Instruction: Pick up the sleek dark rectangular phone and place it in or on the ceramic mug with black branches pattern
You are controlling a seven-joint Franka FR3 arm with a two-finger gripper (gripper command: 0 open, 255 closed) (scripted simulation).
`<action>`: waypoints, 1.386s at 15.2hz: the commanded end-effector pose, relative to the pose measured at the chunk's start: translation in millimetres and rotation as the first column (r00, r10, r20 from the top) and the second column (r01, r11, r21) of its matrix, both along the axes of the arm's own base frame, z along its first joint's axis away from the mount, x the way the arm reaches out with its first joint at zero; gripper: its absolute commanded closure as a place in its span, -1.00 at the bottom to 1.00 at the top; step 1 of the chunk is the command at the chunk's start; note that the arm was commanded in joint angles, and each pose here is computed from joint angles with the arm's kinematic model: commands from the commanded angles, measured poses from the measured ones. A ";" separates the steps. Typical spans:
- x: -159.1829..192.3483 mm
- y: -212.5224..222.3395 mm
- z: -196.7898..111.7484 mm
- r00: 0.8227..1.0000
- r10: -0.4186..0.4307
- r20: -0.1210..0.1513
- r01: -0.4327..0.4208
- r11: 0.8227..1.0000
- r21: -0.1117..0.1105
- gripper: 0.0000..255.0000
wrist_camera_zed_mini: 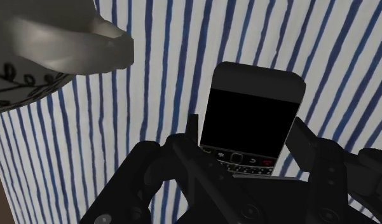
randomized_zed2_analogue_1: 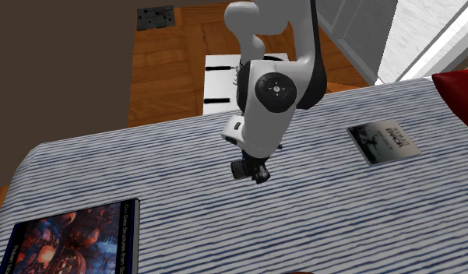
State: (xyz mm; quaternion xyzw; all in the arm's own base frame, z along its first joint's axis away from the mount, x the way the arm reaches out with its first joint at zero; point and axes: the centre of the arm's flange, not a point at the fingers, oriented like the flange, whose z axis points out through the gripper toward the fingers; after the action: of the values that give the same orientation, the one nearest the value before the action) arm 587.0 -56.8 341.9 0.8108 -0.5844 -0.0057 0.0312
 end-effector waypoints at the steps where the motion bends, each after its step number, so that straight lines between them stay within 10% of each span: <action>1: 0.4 -0.5 9.8 1.000 0.000 0.000 0.000 1.000 0.000 1.00; 21: 0.4 -0.5 115.4 1.000 0.000 0.000 0.000 1.000 0.000 1.00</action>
State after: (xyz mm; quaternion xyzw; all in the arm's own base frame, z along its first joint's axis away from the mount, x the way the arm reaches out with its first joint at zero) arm 587.1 -55.7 451.8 0.8108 -0.5845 -0.0058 0.0312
